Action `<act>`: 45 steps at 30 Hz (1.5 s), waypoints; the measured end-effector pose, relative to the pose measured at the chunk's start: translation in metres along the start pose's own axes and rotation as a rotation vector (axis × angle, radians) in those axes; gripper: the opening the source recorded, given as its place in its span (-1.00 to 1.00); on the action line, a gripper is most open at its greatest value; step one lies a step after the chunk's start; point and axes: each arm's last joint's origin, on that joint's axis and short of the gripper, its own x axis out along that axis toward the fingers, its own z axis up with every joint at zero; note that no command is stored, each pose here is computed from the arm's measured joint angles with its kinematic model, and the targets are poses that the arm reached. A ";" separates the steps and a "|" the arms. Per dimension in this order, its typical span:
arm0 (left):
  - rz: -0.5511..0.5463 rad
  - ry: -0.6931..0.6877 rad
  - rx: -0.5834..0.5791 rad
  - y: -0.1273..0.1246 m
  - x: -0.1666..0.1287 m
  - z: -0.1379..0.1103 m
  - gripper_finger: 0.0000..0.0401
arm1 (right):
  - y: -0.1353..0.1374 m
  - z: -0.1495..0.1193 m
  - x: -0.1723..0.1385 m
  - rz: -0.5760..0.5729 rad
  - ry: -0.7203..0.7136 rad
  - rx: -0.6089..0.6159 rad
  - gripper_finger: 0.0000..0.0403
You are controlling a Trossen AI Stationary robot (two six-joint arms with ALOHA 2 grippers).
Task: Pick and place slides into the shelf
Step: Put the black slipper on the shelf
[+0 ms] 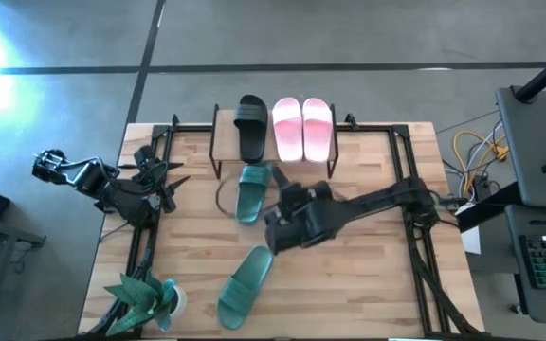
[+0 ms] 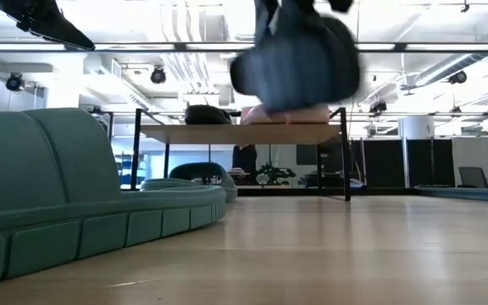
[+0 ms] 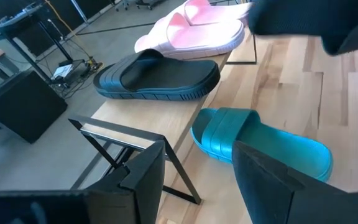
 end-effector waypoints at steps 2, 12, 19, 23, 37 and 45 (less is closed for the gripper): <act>0.002 0.003 -0.034 -0.001 0.001 0.000 -0.14 | -0.002 0.026 -0.010 0.066 -0.057 0.136 -0.60; -0.200 0.186 -0.373 -0.013 0.007 -0.020 -0.14 | 0.009 0.081 -0.006 0.468 0.015 0.491 -0.61; -0.346 0.163 -0.496 -0.030 0.018 -0.033 -0.14 | 0.038 0.069 0.021 0.831 0.094 0.648 -0.61; -0.374 0.109 -0.549 -0.022 0.012 -0.033 -0.14 | 0.038 0.045 0.034 0.857 0.316 0.573 -0.61; -0.397 0.044 -0.600 -0.015 0.009 -0.040 -0.14 | 0.039 -0.025 0.092 1.005 0.690 0.457 -0.53; -0.410 0.075 -0.570 -0.042 0.029 -0.043 -0.14 | 0.051 -0.035 0.109 0.990 0.708 0.433 -0.03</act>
